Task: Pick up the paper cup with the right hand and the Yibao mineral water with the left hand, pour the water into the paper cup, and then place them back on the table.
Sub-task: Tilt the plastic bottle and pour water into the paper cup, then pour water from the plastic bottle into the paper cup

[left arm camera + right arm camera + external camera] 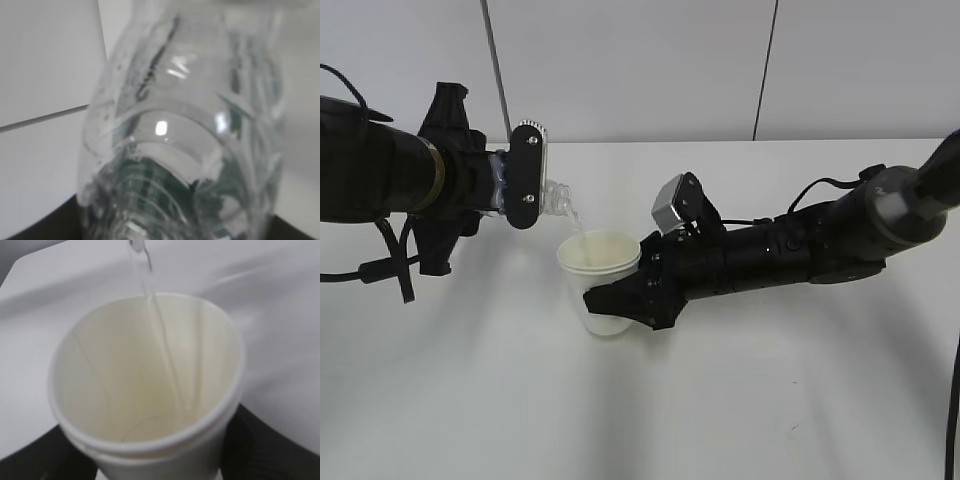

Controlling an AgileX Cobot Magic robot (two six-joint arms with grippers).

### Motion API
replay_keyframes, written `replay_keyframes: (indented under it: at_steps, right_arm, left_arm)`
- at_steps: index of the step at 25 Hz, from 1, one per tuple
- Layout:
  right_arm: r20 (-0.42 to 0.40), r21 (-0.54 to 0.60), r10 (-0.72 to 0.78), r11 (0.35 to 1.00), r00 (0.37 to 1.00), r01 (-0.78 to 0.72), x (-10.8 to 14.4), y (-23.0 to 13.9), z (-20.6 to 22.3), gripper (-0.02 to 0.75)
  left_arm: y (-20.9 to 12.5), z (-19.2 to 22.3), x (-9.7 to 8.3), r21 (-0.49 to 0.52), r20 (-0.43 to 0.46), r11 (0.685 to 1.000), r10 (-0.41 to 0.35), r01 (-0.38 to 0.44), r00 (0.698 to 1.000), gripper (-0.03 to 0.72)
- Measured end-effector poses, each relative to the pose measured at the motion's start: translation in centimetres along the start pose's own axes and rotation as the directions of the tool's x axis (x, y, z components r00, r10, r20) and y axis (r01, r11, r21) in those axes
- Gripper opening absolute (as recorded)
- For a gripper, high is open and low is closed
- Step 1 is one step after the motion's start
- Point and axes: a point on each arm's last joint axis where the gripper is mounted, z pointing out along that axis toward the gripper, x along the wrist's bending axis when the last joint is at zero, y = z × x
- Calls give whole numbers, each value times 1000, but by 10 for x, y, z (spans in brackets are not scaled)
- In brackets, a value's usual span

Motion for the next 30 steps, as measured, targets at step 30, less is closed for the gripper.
replay_keyframes:
  at_steps: [30]
  right_arm:
    - [-1, 4, -3, 1000, 1000, 3, 0, 0, 0, 491]
  left_arm:
    - [0, 0, 1, 3, -11, 1000, 25, -25, 1000, 354]
